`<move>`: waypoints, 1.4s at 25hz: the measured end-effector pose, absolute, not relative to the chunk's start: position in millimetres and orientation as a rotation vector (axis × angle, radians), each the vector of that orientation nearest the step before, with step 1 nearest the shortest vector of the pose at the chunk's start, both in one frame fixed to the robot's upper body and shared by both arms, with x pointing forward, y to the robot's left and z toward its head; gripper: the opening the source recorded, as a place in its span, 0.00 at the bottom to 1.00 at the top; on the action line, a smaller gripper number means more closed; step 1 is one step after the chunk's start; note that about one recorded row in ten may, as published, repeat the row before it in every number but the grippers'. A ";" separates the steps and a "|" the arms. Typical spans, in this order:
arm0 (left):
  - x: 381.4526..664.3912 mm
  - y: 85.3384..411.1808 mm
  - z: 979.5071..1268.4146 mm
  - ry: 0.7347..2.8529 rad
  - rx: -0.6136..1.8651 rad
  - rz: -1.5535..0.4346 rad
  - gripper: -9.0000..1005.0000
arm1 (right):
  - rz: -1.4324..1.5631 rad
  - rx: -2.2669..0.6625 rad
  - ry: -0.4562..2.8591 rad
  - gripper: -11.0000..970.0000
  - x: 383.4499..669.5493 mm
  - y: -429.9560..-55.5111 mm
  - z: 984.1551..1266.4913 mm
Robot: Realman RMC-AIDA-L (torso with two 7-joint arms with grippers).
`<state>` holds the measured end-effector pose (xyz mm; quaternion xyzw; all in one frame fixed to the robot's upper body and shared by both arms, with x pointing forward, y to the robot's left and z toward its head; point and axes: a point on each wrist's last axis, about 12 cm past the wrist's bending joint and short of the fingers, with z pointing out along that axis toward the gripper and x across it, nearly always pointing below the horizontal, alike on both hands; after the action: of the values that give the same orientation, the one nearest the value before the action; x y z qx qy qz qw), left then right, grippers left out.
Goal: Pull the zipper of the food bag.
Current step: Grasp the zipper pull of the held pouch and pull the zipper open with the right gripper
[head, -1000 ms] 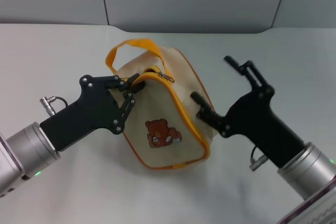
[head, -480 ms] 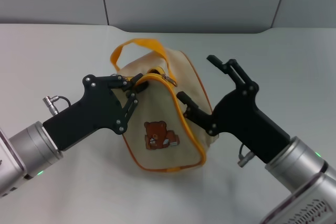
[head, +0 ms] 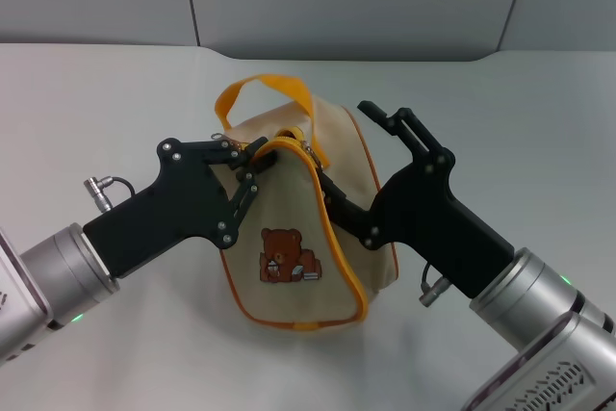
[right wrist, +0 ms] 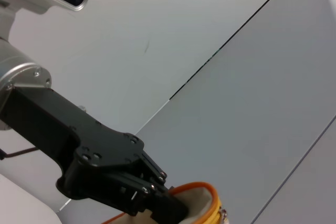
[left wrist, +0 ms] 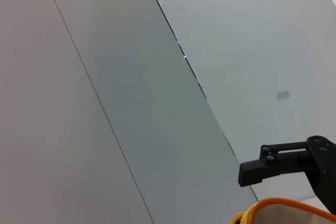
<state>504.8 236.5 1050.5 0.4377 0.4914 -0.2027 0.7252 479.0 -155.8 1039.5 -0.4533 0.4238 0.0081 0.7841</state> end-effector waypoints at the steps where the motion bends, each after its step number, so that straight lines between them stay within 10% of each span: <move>1: 504.9 236.4 1050.6 1.084 0.966 -0.447 0.07 | 0.020 -0.978 0.915 0.87 478.8 -155.3 1039.6; 17: 506.4 235.1 1051.6 1.080 0.968 -0.453 0.07 | 0.034 -0.980 0.914 0.33 477.5 -152.6 1039.8; 35: 508.4 235.4 1052.6 1.079 0.966 -0.445 0.07 | -0.022 -0.923 1.113 0.03 426.0 -188.4 1006.3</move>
<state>508.4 235.4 1052.6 0.4382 0.4893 -0.2019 0.7265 426.0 -188.4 1006.3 -0.4223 0.5092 -0.0100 0.7498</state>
